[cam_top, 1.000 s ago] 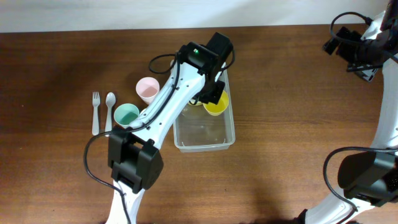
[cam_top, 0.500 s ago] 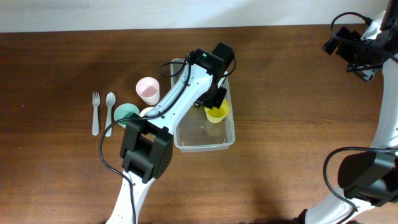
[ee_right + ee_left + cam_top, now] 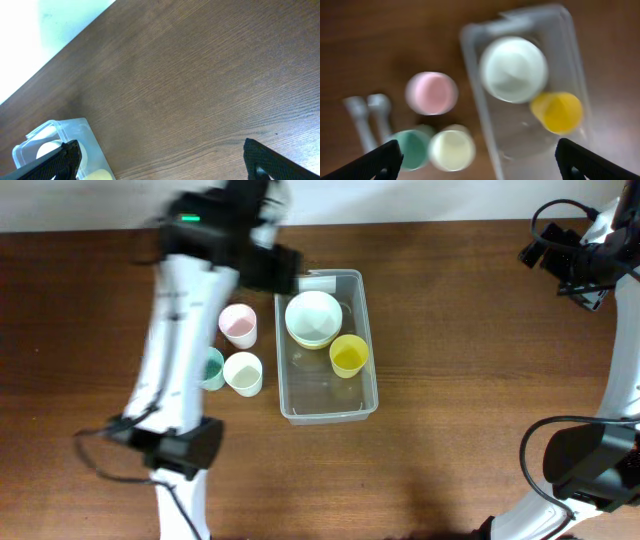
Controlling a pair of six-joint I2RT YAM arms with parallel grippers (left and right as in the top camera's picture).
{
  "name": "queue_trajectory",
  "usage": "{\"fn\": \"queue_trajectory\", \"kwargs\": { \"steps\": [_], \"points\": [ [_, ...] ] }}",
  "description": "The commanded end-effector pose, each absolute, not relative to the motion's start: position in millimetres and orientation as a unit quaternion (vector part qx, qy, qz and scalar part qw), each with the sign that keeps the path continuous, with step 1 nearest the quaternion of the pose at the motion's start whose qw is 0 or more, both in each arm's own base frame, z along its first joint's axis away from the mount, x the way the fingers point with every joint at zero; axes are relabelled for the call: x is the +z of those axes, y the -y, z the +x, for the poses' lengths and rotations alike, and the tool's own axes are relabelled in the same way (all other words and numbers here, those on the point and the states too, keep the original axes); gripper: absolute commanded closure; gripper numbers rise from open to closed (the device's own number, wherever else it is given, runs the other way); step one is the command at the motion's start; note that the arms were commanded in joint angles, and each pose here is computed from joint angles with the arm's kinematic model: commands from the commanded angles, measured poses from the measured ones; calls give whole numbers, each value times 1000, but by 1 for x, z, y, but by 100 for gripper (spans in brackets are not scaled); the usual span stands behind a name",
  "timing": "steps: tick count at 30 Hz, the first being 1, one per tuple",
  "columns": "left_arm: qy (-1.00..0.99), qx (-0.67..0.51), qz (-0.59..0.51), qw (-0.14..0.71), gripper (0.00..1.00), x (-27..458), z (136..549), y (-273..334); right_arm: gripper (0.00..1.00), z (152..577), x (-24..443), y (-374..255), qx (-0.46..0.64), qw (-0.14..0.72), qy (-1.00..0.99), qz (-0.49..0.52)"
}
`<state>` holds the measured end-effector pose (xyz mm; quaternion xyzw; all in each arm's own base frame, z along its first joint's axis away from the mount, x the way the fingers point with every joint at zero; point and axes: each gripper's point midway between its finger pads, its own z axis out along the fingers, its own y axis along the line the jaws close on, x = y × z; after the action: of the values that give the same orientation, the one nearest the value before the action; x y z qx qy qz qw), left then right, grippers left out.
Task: Pack container
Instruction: 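Lift the left gripper away from the yellow cup and retract left, then grasp the pink cup with the left gripper, then carry the pink cup and drop it into the yellow cup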
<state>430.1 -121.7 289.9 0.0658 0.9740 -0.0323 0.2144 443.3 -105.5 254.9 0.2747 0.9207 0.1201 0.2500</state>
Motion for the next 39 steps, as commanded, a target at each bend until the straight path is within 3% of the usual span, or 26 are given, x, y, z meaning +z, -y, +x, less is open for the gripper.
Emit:
{"fn": "queue_trajectory", "kwargs": {
  "steps": [1, 9, 19, 20, 21, 22, 23, 24, 28, 32, 39],
  "points": [
    [-980, -3, -3, 197, 0, 278, 443, 54, 1, 444, 254, 106, 120, 249, -920, 277],
    [-993, -91, -9, 73, 11, 170, 464, 29, 1, 444, 254, 106, 120, 249, -920, 277],
    [-994, -112, 4, 8, 11, 65, 469, 34, 1, 444, 254, 106, 120, 249, -920, 277],
    [-994, -112, 3, 1, 19, 55, 468, 34, 1, 444, 254, 106, 120, 249, -920, 277],
    [-994, -112, 2, -6, 33, 45, 468, 34, 1, 444, 254, 106, 120, 249, -920, 277],
    [-994, -113, -1, -9, 52, 38, 469, 33, 1, 444, 254, 106, 120, 249, -920, 277],
    [-994, -112, -8, -11, 77, 32, 470, 32, 1, 444, 254, 106, 120, 249, -920, 277],
    [-993, -112, -15, -10, 85, 30, 472, 31, 1, 444, 254, 106, 120, 249, -920, 277],
    [-993, -115, -20, 10, 99, 35, 481, 26, 1, 444, 254, 106, 120, 249, -920, 277],
    [-992, -115, -31, 37, 99, 59, 490, 12, 1, 444, 254, 106, 120, 249, -920, 277],
    [-978, -110, -17, 176, 99, 221, 490, 9, 1, 444, 254, 106, 120, 249, -920, 277]
  ]
}}
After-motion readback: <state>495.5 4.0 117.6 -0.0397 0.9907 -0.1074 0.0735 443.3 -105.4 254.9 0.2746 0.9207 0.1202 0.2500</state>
